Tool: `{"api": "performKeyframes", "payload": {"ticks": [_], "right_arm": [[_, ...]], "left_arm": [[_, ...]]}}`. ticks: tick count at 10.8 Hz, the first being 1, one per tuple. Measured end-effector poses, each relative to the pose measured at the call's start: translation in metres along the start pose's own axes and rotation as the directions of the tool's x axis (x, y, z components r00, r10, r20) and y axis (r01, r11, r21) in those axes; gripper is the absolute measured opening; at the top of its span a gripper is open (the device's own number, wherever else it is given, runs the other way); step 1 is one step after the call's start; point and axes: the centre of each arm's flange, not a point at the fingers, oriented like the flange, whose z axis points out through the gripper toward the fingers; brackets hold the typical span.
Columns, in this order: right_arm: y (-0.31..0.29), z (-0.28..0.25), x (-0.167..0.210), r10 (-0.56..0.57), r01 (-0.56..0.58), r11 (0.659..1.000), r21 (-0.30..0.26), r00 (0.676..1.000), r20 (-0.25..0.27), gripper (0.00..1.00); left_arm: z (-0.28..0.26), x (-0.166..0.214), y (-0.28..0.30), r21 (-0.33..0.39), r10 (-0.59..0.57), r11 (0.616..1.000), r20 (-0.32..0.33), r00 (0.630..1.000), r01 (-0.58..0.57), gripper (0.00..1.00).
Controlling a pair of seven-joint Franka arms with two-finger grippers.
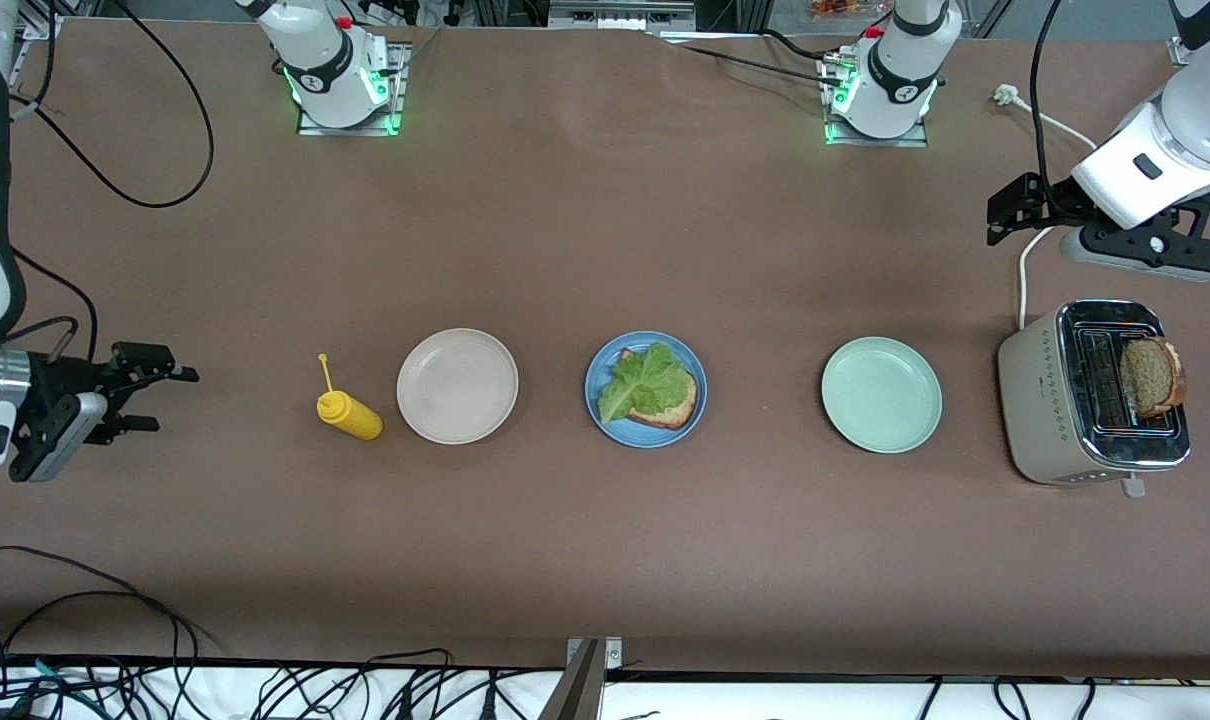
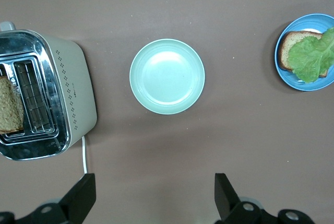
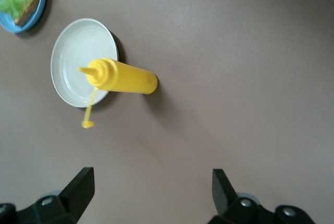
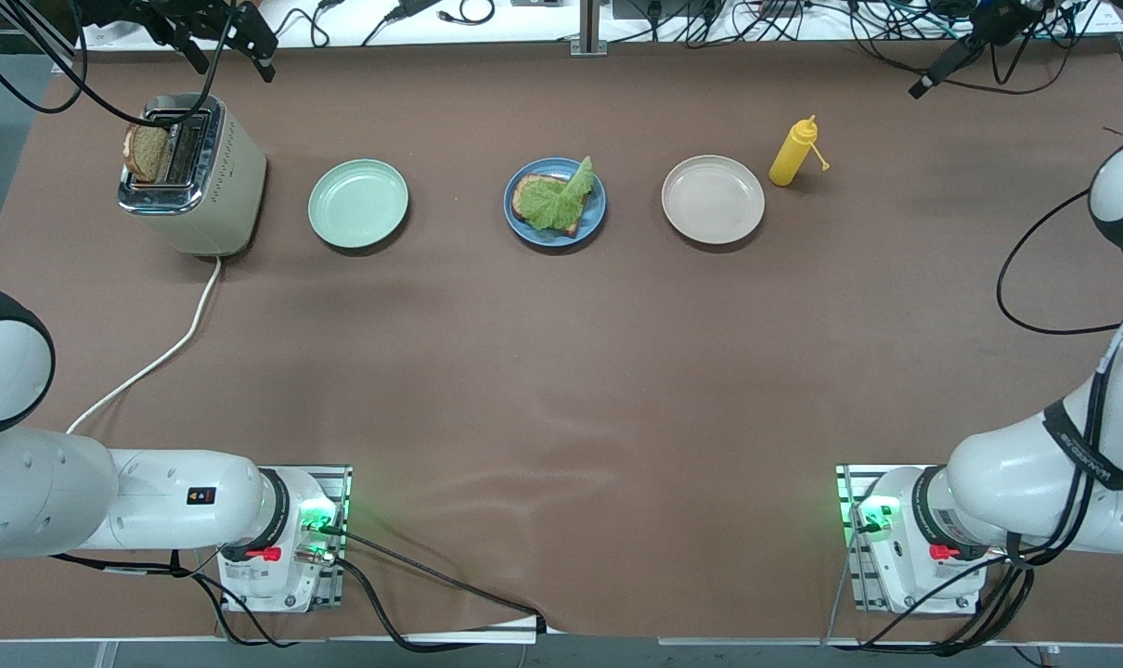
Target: Make sandwich in blue plate with both arms
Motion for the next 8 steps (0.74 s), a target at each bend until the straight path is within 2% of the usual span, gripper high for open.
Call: {"api": "performKeyframes", "payload": {"ticks": [3, 6, 8], "right_arm": [[-0.047, -0.023, -0.001, 0.216, -0.214, 0.975, -0.058, 0.976, 0.038, 1.00], [-0.099, -0.041, 0.001, 0.372, -0.363, 0.922, -0.138, 0.927, 0.049, 1.00], [-0.133, -0.051, 0.004, 0.453, -0.438, 0.878, -0.192, 0.891, 0.038, 1.00]], "left_arm": [[0.000, -0.001, -0.008, -0.001, -0.015, 1.000, 0.001, 1.000, 0.015, 1.00], [0.001, -0.004, -0.032, -0.005, -0.059, 0.998, 0.006, 0.998, 0.059, 1.00], [0.001, -0.004, -0.033, -0.005, -0.059, 0.998, 0.008, 0.998, 0.059, 1.00]]}}
